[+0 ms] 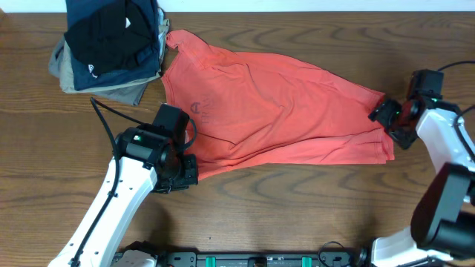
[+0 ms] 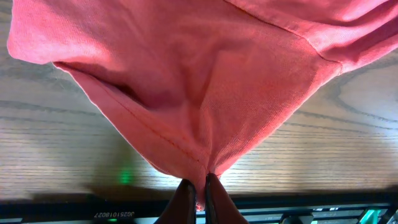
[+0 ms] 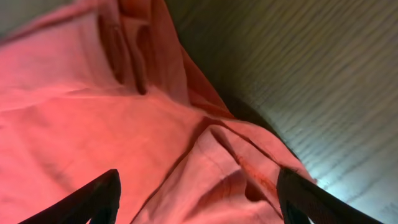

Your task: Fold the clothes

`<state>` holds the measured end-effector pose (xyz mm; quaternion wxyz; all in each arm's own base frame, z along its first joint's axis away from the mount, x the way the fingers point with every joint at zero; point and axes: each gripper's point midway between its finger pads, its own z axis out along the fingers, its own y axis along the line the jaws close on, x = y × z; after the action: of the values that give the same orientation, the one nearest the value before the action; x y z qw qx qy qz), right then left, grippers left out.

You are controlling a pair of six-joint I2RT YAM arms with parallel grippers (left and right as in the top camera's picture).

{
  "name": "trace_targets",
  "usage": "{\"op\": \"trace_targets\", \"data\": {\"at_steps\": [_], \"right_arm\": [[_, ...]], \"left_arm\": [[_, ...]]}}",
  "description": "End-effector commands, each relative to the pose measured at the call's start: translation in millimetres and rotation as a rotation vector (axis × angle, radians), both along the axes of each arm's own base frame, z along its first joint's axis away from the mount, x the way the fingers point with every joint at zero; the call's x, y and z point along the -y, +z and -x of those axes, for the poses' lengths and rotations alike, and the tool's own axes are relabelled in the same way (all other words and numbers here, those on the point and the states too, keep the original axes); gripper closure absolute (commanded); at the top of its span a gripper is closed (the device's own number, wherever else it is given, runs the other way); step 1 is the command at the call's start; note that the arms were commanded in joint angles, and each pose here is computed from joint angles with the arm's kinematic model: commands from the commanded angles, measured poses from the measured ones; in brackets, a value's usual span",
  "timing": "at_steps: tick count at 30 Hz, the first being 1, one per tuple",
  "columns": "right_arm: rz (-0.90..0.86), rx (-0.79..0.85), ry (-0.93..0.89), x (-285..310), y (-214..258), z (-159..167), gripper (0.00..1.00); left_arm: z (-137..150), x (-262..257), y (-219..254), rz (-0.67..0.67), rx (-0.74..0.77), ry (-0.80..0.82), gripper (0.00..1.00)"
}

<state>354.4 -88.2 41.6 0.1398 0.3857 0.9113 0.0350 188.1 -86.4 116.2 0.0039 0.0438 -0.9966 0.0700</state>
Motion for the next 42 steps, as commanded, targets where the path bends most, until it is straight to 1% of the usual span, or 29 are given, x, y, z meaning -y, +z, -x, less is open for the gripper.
{"op": "trace_targets", "data": {"at_steps": [1, 7, 10, 12, 18, 21, 25, 27, 31, 33, 34, 38, 39, 40, 41, 42], "right_arm": [[0.007, -0.023, 0.019, -4.1, -12.5, -5.3, 0.22], [0.002, -0.036, 0.025, -5.1, -25.8, -8.7, 0.23], [0.005, -0.027, 0.027, -4.4, -25.2, -10.8, 0.26], [0.004, -0.027, 0.027, -4.6, -25.2, -10.9, 0.30], [-0.005, -0.035, 0.029, -6.4, -26.0, -8.9, 0.44], [-0.007, -0.042, 0.029, -6.8, -26.4, -7.2, 0.48], [-0.009, -0.052, 0.029, -7.3, -27.1, -4.7, 0.57], [-0.009, -0.053, 0.028, -7.3, -27.1, -4.5, 0.66], [-0.011, -0.060, 0.026, -7.6, -27.4, -2.7, 0.86], [-0.012, -0.063, 0.025, -7.6, -27.6, -2.0, 0.92], [-0.012, -0.063, 0.024, -7.5, -27.6, -2.1, 0.93], [-0.011, -0.064, 0.023, -6.9, -27.6, -1.8, 0.93], [-0.007, -0.066, 0.022, -6.2, -27.7, -1.3, 0.89], [0.003, -0.070, 0.019, -4.4, -27.8, -0.4, 0.79], [0.023, -0.076, 0.014, -0.8, -27.8, 0.5, 0.60], [0.036, -0.079, 0.010, 1.7, -27.8, 1.2, 0.47]], "left_arm": [[0.7, 1.5, 3.3, 0.012, 0.007, 0.008, 0.94], [-0.2, 1.7, 3.3, 0.013, 0.010, 0.008, 0.94], [-1.9, 2.3, 3.4, 0.015, 0.017, 0.008, 0.94], [-3.5, 2.8, 3.5, 0.018, 0.024, 0.008, 0.94], [-4.4, 3.1, 3.6, 0.019, 0.027, 0.008, 0.94], [-4.4, 3.1, 3.6, 0.019, 0.027, 0.008, 0.94], [-4.4, 3.1, 3.6, 0.019, 0.027, 0.008, 0.94], [-4.5, 3.1, 3.6, 0.019, 0.028, 0.008, 0.94], [-4.6, 3.2, 3.6, 0.019, 0.028, 0.008, 0.94], [-4.6, 3.2, 3.6, 0.019, 0.028, 0.008, 0.94], [-4.5, 3.1, 3.6, 0.019, 0.028, 0.008, 0.94], [-4.6, 3.2, 3.6, 0.019, 0.028, 0.008, 0.94], [-4.6, 3.2, 3.6, 0.019, 0.028, 0.008, 0.94], [-4.5, 3.1, 3.6, 0.019, 0.028, 0.008, 0.94], [-4.5, 3.1, 3.6, 0.019, 0.028, 0.008, 0.94], [-4.5, 3.1, 3.6, 0.019, 0.028, 0.008, 0.94]]}}
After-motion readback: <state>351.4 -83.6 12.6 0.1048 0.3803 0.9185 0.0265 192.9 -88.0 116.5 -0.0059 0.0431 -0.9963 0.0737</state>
